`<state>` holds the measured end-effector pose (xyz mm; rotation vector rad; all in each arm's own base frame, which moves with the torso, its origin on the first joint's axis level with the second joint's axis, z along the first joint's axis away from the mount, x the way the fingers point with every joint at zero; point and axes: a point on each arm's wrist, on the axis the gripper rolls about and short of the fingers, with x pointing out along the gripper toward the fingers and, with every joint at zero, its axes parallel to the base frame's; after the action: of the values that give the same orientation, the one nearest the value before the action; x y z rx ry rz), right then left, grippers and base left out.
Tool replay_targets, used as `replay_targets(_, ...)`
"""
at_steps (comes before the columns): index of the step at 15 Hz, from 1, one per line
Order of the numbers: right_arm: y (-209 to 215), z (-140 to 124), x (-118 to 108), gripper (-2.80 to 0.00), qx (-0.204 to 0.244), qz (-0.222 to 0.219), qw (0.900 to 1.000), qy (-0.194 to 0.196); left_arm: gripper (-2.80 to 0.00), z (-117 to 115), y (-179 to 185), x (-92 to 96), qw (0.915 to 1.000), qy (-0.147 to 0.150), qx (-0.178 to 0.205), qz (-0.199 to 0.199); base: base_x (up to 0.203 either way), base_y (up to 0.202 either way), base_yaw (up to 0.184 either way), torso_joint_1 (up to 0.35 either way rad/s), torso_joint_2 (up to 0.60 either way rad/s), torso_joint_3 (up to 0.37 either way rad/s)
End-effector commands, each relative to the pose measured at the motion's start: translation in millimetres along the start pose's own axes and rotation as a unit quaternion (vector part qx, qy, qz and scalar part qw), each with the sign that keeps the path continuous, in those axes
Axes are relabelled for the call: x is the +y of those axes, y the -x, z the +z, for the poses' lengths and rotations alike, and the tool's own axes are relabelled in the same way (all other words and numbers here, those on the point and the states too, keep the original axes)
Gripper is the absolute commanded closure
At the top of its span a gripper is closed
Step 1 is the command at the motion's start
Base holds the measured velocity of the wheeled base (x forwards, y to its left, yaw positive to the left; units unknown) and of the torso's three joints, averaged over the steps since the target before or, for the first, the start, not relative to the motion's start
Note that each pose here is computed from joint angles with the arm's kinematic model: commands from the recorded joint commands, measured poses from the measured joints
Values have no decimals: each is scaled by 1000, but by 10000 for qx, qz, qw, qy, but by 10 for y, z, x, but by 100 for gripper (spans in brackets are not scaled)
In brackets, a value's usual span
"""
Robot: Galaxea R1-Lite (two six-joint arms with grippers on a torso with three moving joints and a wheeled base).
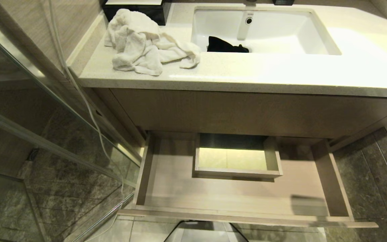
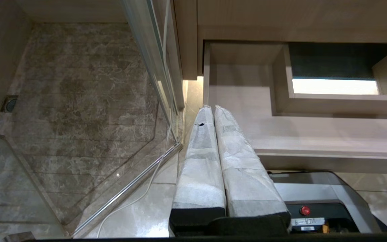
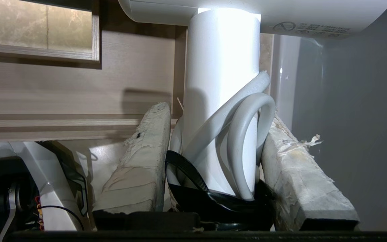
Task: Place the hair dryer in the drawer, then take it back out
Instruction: Place it on the countertop
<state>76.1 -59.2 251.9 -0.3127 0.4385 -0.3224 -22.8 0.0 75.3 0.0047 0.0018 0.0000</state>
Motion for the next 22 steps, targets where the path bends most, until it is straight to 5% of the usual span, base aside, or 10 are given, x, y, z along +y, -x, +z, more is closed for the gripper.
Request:
replay_targets(1, -6, -2, 1, 0, 12, 23, 10000, 11, 0, -4, -1, 0, 10000, 0, 7, 0, 0, 0, 0, 261, -446, -193)
replay_targets(11, -12, 10, -8, 0, -45, -11, 10000, 48, 0, -4, -1, 0, 10000, 0, 6, 0, 0, 0, 0, 192, -345, -154)
replay_targets(22, -8, 64, -37, 0, -144, -73, 9998, 92, 0, -4, -1, 0, 10000, 0, 7, 0, 0, 0, 0, 4, -3, -3)
